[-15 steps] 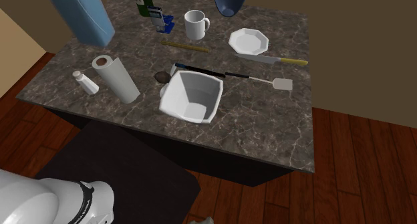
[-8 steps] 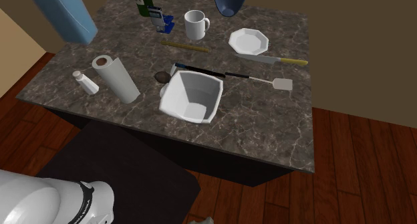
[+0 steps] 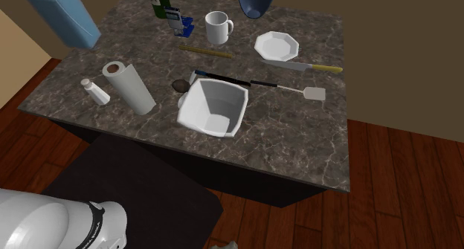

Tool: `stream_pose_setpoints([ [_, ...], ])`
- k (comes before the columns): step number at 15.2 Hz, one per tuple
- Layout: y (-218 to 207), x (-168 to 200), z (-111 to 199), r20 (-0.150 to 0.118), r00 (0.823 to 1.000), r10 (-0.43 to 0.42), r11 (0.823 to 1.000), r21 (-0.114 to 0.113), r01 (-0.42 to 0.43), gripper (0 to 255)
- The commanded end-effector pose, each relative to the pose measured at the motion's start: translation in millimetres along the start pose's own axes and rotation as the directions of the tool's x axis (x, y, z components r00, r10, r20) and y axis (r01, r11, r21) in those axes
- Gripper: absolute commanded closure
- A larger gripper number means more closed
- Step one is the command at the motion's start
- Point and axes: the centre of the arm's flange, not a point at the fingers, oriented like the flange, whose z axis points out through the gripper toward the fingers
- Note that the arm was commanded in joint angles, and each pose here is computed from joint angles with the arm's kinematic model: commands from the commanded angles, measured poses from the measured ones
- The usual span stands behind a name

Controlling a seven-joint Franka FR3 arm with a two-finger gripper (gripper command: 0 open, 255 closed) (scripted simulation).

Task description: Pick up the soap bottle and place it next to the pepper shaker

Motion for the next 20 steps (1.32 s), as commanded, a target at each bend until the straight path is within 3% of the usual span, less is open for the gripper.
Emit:
stream_pose_setpoints([
  [1, -1.3, 0.3, 9.7, -0.001, 1.0, 0.001, 1.0, 0.001, -0.001, 255],
  [20, -9.1, 0.3, 109.8, -0.001, 1.0, 0.001, 1.0, 0.001, -0.001, 255],
])
